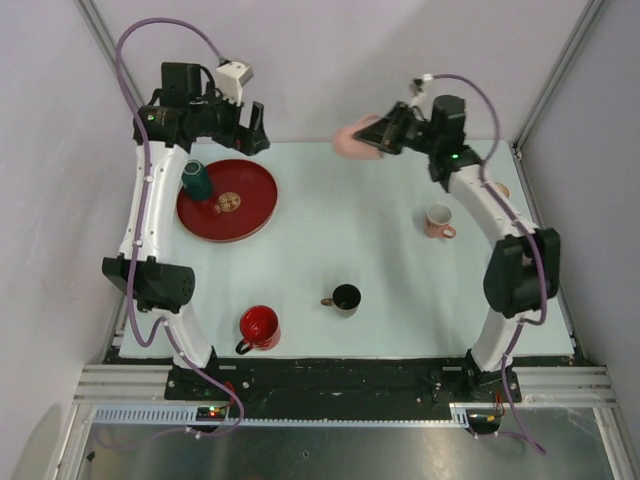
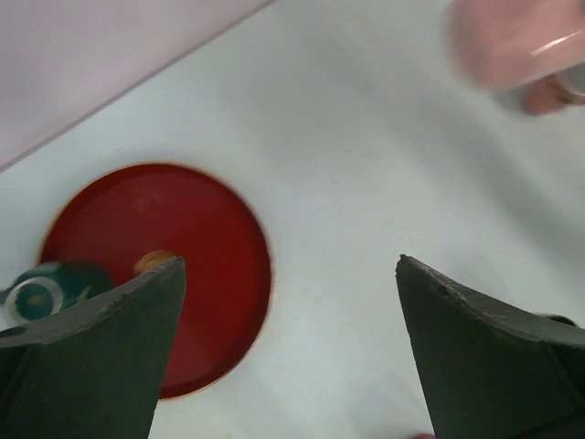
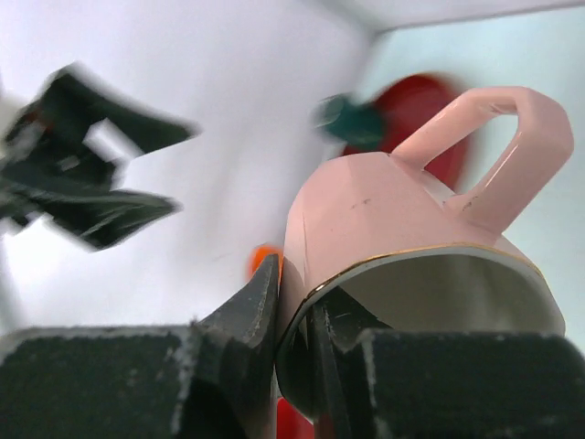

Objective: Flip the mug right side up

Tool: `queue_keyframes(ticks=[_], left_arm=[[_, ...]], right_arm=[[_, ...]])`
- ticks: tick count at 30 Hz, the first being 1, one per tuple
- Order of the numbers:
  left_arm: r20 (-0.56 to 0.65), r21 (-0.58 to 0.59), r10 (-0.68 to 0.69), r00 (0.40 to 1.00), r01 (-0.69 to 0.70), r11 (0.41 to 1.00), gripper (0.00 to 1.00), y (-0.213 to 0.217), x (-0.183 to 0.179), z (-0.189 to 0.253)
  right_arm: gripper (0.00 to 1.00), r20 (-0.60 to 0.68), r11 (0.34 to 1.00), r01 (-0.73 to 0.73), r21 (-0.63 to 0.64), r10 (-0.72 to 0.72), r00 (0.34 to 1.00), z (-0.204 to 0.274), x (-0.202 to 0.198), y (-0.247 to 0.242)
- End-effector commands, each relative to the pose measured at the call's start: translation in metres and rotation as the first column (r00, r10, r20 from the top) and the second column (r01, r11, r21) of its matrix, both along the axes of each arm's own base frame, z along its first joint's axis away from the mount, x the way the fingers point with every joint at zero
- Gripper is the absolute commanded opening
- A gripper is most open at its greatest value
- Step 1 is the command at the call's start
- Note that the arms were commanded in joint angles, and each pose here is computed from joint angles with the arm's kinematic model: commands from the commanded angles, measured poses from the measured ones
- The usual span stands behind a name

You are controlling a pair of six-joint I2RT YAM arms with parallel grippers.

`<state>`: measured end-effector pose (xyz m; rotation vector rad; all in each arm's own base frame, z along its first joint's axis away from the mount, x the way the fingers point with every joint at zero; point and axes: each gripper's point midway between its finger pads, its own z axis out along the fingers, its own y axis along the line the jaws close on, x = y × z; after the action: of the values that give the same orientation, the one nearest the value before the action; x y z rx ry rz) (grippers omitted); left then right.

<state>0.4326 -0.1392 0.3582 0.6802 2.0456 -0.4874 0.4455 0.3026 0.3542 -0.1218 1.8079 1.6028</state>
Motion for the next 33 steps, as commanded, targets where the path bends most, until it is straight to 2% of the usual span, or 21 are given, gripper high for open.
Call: queue_keyframes(ticks=[1, 3, 5, 7, 9, 15, 21, 25, 33], left_arm=[[0.127, 0.137, 0.173, 0.977, -0.19, 0.972, 1.0, 0.051, 0.017, 0.015], [0.115, 0.167, 0.201, 0.973, -0.218, 0.961, 1.0, 0.058, 0.019, 0.006], [0.099, 0.191, 0.219, 0.971, -0.235, 0.953, 1.0, 0.063, 0.02, -0.003], [0.081, 0.209, 0.224, 0.971, -0.236, 0.949, 1.0, 0.065, 0.02, -0.012], [0.073, 0.23, 0.225, 0.972, -0.236, 0.944, 1.0, 0.068, 0.018, -0.019], [0.044, 0.318, 0.245, 0.969, -0.246, 0.916, 1.0, 0.083, 0.007, -0.041], [0.035, 0.377, 0.27, 0.962, -0.263, 0.888, 1.0, 0.095, 0.006, -0.054], [0.035, 0.408, 0.272, 0.962, -0.262, 0.875, 1.0, 0.101, 0.009, -0.059], [0.007, 0.434, 0.285, 0.959, -0.259, 0.863, 1.0, 0.106, 0.016, -0.075]], right_arm=[[0.0, 0.22, 0.846, 0.364, -0.39, -0.299, 0.929, 0.003, 0.011, -0.099], [0.0, 0.298, 0.718, 0.464, -0.519, -0.357, 0.885, -0.004, 0.022, -0.137], [0.0, 0.39, 0.536, 0.574, -0.619, -0.424, 0.817, -0.008, 0.044, -0.187], [0.0, 0.447, 0.388, 0.613, -0.688, -0.438, 0.78, -0.015, 0.069, -0.229], [0.0, 0.464, 0.289, 0.612, -0.736, -0.443, 0.767, -0.025, 0.095, -0.263], [0.0, 0.447, 0.125, 0.538, -0.834, -0.419, 0.79, -0.086, 0.149, -0.311], [0.0, 0.384, 0.095, 0.442, -0.892, -0.355, 0.852, -0.156, 0.159, -0.314], [0.0, 0.289, 0.113, 0.347, -0.931, -0.351, 0.891, -0.196, 0.157, -0.311], [0.0, 0.195, 0.167, 0.271, -0.948, -0.367, 0.91, -0.234, 0.154, -0.304]])
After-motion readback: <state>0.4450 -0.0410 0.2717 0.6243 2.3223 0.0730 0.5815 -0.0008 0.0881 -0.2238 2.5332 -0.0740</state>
